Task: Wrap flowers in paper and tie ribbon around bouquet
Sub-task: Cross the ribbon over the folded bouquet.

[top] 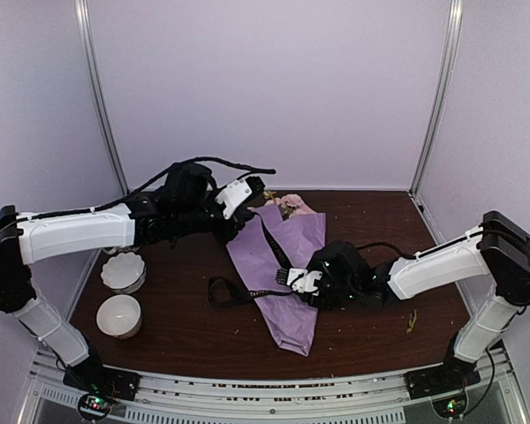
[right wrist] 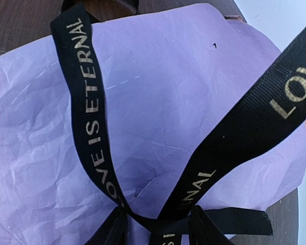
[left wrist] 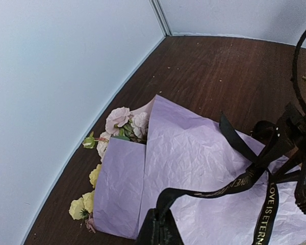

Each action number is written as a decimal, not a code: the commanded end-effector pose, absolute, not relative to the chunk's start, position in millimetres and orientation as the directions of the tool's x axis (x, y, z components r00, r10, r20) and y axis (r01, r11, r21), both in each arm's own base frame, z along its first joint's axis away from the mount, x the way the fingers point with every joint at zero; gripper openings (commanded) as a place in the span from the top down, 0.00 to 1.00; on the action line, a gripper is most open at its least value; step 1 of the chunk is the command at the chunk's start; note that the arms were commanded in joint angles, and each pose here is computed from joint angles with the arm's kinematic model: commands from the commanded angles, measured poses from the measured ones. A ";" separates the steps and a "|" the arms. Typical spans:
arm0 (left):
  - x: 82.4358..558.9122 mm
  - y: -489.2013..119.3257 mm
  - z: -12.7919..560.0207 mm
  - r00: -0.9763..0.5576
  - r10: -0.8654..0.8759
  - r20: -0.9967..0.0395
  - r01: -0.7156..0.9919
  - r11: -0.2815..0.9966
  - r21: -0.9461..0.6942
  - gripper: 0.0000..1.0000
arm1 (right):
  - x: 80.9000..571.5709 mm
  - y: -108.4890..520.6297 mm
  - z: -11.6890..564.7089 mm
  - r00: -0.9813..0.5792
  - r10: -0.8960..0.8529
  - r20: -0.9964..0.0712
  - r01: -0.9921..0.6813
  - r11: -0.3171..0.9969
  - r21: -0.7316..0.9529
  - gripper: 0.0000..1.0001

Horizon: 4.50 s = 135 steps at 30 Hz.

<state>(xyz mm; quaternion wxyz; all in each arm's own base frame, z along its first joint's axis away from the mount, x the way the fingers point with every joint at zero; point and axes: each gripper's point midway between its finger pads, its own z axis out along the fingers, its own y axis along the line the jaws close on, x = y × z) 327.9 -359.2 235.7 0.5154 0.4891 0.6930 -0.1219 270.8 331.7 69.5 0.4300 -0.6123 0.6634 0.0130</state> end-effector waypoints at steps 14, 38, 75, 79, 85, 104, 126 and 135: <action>309.6 -348.1 261.5 0.054 0.494 -0.868 0.814 0.481 0.324 1.00 | 311.0 330.6 105.3 0.036 -0.694 -0.719 -0.731 0.472 -0.492 0.56; 294.7 -327.6 234.6 0.009 0.506 -0.863 0.814 0.498 0.300 1.00 | 269.0 355.0 111.8 -0.107 -0.579 -0.808 -0.958 0.277 -0.071 1.00; 246.3 -333.9 287.9 0.120 0.336 -0.934 0.892 0.377 0.249 1.00 | 356.0 414.8 156.2 -0.557 -0.159 -0.815 -0.758 0.500 0.420 1.00; 251.9 -339.4 304.5 0.155 0.301 -0.941 0.882 0.388 0.269 1.00 | 328.7 417.5 127.8 -0.629 -0.276 -0.727 -0.756 0.437 0.488 1.00; 266.7 -337.8 326.8 0.204 0.242 -0.949 0.842 0.451 0.296 1.00 | 299.3 404.3 94.3 -0.676 -0.413 -0.610 -0.736 0.421 0.530 1.00; 315.0 -315.8 302.1 0.104 0.324 -0.940 0.724 0.624 0.295 1.00 | 258.3 357.0 82.6 -0.709 -0.551 -0.440 -0.692 0.421 0.587 0.88; 335.1 -319.0 277.3 0.058 0.373 -0.926 0.704 0.642 0.303 1.00 | 345.5 280.9 127.4 -0.791 -0.253 -0.557 -0.527 0.745 0.410 0.58; 331.9 -315.5 271.2 0.042 0.377 -0.925 0.708 0.642 0.293 1.00 | 266.0 241.0 52.1 -0.869 -0.331 -0.369 -0.465 0.802 0.376 0.56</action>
